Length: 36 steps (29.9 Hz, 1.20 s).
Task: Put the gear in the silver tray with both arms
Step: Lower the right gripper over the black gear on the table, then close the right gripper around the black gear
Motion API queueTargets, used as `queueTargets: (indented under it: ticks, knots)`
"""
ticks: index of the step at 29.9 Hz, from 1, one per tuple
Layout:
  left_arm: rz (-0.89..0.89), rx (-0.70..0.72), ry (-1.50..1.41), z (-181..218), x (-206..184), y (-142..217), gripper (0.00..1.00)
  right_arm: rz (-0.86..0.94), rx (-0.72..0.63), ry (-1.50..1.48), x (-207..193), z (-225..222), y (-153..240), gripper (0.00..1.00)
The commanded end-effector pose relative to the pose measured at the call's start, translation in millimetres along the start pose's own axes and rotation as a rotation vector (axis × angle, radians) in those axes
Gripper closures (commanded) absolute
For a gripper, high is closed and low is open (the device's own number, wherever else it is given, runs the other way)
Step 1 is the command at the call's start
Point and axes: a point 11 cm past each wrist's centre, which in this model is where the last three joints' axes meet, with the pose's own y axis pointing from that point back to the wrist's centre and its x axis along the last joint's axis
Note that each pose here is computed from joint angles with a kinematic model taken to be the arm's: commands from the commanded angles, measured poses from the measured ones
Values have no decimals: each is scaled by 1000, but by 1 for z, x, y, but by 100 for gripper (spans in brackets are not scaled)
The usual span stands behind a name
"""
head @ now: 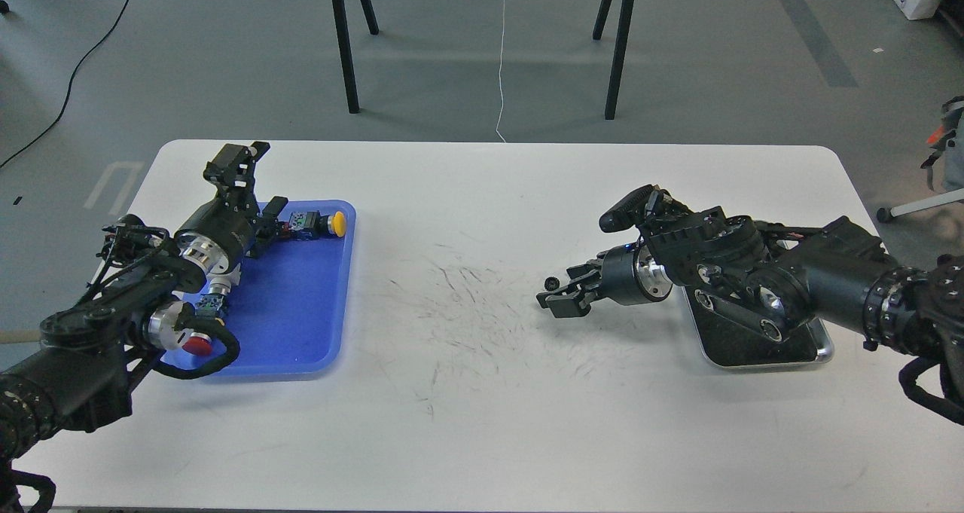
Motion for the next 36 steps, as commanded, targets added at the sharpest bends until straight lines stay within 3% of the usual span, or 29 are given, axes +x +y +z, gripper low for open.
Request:
queueTargets:
  ticks: [1,18,27,36]
  knots:
    - [0,-2,0,1,0,0,0,5,-8,2,3,1,-2,28]
    - [4,0,-4,1,2,0,0,4,-9,4,4,-2,-8,52]
    - [6,-1,-4,1,2,0,0,17,-1,-12,4,-6,-13,49]
    - [15,1,-12,2,8,2,0,15,-5,-14,3,-5,-13,56]
